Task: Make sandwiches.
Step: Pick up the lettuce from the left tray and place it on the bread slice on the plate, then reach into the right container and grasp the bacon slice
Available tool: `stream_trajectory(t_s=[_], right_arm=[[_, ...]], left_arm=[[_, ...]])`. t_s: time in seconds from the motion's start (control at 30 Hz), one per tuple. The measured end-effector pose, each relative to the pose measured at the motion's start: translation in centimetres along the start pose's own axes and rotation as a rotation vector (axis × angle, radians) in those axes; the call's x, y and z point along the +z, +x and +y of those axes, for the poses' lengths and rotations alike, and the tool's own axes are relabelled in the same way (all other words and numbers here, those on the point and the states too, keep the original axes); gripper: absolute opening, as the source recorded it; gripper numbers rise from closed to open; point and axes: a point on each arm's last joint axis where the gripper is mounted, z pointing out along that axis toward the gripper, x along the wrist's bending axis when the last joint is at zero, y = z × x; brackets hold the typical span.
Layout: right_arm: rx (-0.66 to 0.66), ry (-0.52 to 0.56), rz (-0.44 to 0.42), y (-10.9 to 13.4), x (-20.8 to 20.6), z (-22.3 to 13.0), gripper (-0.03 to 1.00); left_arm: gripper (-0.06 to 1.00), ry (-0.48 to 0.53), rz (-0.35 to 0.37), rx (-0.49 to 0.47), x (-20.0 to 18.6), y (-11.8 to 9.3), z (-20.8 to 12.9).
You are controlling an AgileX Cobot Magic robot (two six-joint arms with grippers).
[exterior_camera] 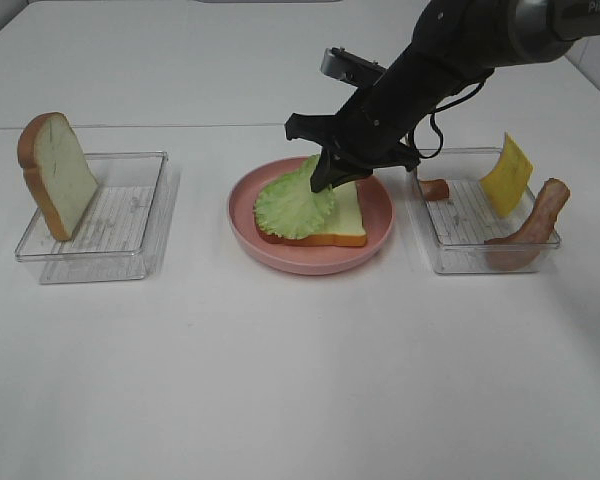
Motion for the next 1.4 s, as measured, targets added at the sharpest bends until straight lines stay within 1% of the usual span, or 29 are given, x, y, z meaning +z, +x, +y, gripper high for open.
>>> stream_trajectory(t_s=[0.03, 0.07, 0.1, 0.13, 0.17, 0.2, 0.23, 0.27, 0.3, 0.33, 0.37, 0.4, 0.47, 0.67, 0.73, 0.77, 0.83, 0.87, 0.9, 0.93, 0.97, 1.0, 1.03, 1.13, 1.17, 1.2, 1.27, 1.3, 1.4], right_arm=[[-0.002, 0.002, -0.003, 0.0, 0.0, 0.0, 0.12], [-0.002, 0.002, -0.003, 0.0, 0.0, 0.0, 0.12], [0.000, 0.004, -0.012, -0.1, 0.0, 0.0, 0.29], [0.000, 0.004, -0.012, -0.1, 0.0, 0.0, 0.29], [0.010, 0.006, -0.018, -0.2, 0.0, -0.1, 0.39], [0.015, 0.008, -0.029, -0.2, -0.2, -0.1, 0.60], [0.015, 0.008, -0.029, -0.2, -0.2, -0.1, 0.60], [0.006, 0.008, -0.039, -0.1, -0.6, 0.0, 0.70], [-0.003, 0.008, -0.044, 0.0, -0.9, 0.0, 0.85], [-0.003, 0.008, -0.044, 0.0, -0.9, 0.0, 0.85], [-0.010, 0.004, -0.044, 0.3, -1.5, 0.0, 0.92], [-0.010, 0.004, -0.044, 0.3, -1.5, 0.0, 0.92], [-0.021, 0.012, -0.043, 0.7, -2.5, 0.0, 0.97], [-0.039, 0.028, -0.036, 1.7, -4.7, -0.2, 0.98], [-0.060, 0.031, -0.048, 2.2, -6.1, -0.4, 0.98], [-0.060, 0.031, -0.048, 2.2, -6.1, -0.4, 0.98], [-0.075, 0.042, -0.094, 2.6, -7.8, -0.4, 0.98], [-0.075, 0.042, -0.094, 2.6, -7.8, -0.4, 0.98], [-0.093, 0.064, -0.143, 2.5, -8.6, -0.2, 0.98], [-0.101, 0.071, -0.168, 2.5, -9.0, -0.1, 0.98], [-0.101, 0.071, -0.168, 2.5, -9.0, -0.1, 0.98], [-0.114, 0.097, -0.229, 2.3, -9.6, 0.4, 0.98], [-0.124, 0.109, -0.269, 2.0, -10.2, 1.1, 0.98], [-0.122, 0.117, -0.284, 1.8, -10.3, 1.4, 0.98], [-0.114, 0.141, -0.302, 1.1, -10.2, 2.1, 0.98], [-0.099, 0.146, -0.309, 0.3, -10.1, 2.8, 0.98], [-0.095, 0.146, -0.311, -0.1, -9.8, 3.2, 0.98], [-0.080, 0.145, -0.316, -0.9, -9.3, 4.0, 0.98], [-0.074, 0.141, -0.318, -1.4, -9.0, 4.4, 0.98]], left_arm=[[0.99, 0.000, 0.000, 0.000, 0.0, 0.0, 0.0], [0.99, 0.000, 0.000, 0.000, 0.0, 0.0, 0.0], [0.99, 0.000, 0.000, 0.000, 0.0, 0.0, 0.0], [0.99, 0.000, 0.000, 0.000, 0.0, 0.0, 0.0], [0.99, 0.000, 0.000, 0.000, 0.0, 0.0, 0.0], [0.99, 0.000, 0.000, 0.000, 0.0, 0.0, 0.0], [0.99, 0.000, 0.000, 0.000, 0.0, 0.0, 0.0], [0.99, 0.000, 0.000, 0.000, 0.0, 0.0, 0.0], [0.99, 0.000, 0.000, 0.000, 0.0, 0.0, 0.0], [0.99, 0.000, 0.000, 0.000, 0.0, 0.0, 0.0], [0.99, 0.000, 0.000, 0.000, 0.0, 0.0, 0.0], [0.99, 0.000, 0.000, 0.000, 0.0, 0.0, 0.0], [0.99, 0.000, 0.000, 0.000, 0.0, 0.0, 0.0], [0.99, 0.000, 0.000, 0.000, 0.0, 0.0, 0.0], [0.99, 0.000, 0.000, 0.000, 0.0, 0.0, 0.0], [0.99, 0.000, 0.000, 0.000, 0.0, 0.0, 0.0], [0.99, 0.000, 0.000, 0.000, 0.0, 0.0, 0.0], [0.99, 0.000, 0.000, 0.000, 0.0, 0.0, 0.0], [0.99, 0.000, 0.000, 0.000, 0.0, 0.0, 0.0], [0.99, 0.000, 0.000, 0.000, 0.0, 0.0, 0.0], [0.99, 0.000, 0.000, 0.000, 0.0, 0.0, 0.0], [0.99, 0.000, 0.000, 0.000, 0.0, 0.0, 0.0], [0.99, 0.000, 0.000, 0.000, 0.0, 0.0, 0.0], [0.99, 0.000, 0.000, 0.000, 0.0, 0.0, 0.0], [0.99, 0.000, 0.000, 0.000, 0.0, 0.0, 0.0], [0.99, 0.000, 0.000, 0.000, 0.0, 0.0, 0.0], [0.99, 0.000, 0.000, 0.000, 0.0, 0.0, 0.0], [0.99, 0.000, 0.000, 0.000, 0.0, 0.0, 0.0], [0.99, 0.000, 0.000, 0.000, 0.0, 0.0, 0.0]])
